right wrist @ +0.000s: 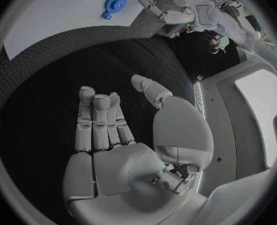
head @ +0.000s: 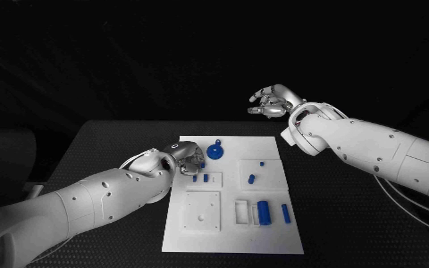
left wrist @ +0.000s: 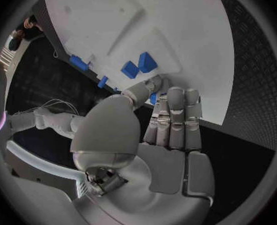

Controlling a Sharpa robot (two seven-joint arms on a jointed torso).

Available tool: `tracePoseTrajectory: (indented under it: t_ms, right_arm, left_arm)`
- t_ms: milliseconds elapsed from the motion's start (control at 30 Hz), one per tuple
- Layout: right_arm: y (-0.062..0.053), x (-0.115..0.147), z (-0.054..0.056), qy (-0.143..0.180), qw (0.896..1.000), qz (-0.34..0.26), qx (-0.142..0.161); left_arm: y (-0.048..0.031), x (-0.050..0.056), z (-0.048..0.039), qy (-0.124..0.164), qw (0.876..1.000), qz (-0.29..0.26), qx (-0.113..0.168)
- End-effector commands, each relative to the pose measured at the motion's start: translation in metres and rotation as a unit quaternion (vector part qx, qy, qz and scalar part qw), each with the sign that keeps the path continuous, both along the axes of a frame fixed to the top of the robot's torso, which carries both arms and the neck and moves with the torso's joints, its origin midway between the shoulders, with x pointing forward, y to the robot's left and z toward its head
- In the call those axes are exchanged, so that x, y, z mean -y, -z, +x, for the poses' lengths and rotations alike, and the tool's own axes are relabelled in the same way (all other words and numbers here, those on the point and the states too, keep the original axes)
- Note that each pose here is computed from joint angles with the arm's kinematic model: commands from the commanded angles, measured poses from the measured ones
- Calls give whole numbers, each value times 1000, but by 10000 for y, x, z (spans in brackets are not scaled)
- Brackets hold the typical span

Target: Assemble the parts on the task board

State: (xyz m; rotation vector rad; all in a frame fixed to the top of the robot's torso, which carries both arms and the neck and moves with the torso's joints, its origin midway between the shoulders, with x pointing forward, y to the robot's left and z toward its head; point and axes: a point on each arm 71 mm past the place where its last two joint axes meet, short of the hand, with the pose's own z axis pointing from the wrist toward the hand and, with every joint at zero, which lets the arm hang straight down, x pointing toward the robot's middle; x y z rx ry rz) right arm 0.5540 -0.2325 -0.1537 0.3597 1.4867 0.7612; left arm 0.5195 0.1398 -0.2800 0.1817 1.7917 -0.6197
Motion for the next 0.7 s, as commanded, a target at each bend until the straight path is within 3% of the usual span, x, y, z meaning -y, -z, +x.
tracePoseTrajectory:
  t_ms: [33, 400, 700]
  right_arm:
    - [2, -15, -5, -8, 1000, -4, 1]
    - [4, -8, -3, -8, 1000, -5, -1]
    - [16, 40, -3, -10, 1000, -9, -8]
  left_arm:
    - [5, 10, -11, 1, 1000, -6, 3]
    - [-5, -20, 0, -6, 1000, -12, 9]
    - [-39, -231, 56, -29, 999, -22, 23]
